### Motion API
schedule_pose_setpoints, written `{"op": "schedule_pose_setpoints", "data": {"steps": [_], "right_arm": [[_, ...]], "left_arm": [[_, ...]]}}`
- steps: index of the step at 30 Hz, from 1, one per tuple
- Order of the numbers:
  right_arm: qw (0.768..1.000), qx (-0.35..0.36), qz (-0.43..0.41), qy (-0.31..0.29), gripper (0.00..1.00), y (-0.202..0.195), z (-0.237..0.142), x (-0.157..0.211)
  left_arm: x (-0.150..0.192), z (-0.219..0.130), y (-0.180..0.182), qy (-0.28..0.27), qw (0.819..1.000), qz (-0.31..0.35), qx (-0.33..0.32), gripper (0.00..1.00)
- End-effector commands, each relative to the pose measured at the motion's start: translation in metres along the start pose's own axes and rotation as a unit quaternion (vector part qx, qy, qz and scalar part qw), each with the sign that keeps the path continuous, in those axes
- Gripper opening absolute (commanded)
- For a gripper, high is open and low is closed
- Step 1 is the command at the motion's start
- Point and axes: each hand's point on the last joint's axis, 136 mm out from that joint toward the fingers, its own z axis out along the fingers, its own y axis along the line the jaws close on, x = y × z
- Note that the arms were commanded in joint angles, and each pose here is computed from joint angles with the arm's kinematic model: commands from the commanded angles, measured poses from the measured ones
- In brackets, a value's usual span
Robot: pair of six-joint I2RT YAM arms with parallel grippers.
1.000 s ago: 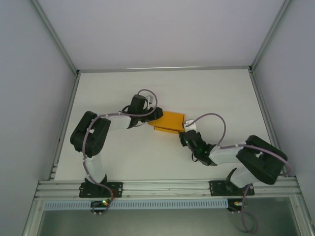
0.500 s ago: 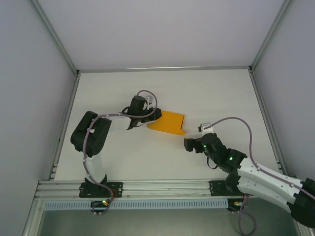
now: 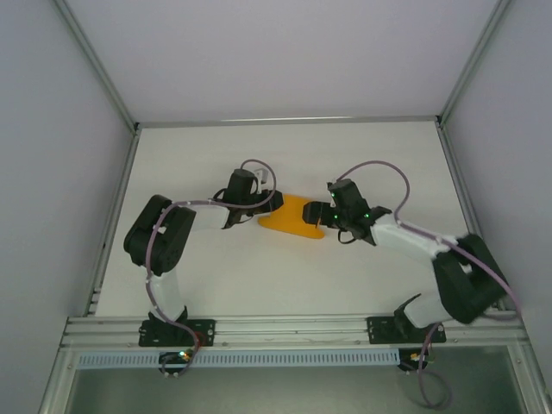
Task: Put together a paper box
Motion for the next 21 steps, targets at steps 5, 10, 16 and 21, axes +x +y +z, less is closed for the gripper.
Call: {"op": "schedule_pose_setpoints", "data": {"steps": [5, 10, 16, 21], "right_arm": [[0.997, -0.012, 0.036, 0.071, 0.45, -0.021, 0.042, 0.038], [0.997, -0.048, 0.046, 0.051, 0.52, -0.013, 0.029, 0.035], [0.991, -0.097, 0.087, 0.017, 0.76, 0.002, 0.001, 0.006], [0.981, -0.159, 0.109, 0.035, 0.90, 0.022, -0.002, -0.001]], "left_arm": [[0.065, -0.006, 0.064, 0.097, 0.989, -0.021, -0.107, 0.35], [0.070, -0.007, 0.068, 0.107, 0.989, -0.021, -0.099, 0.22], [0.066, -0.010, 0.075, 0.090, 0.992, -0.087, -0.032, 0.21], [0.065, -0.006, 0.073, 0.076, 0.985, -0.149, 0.051, 0.21]]}}
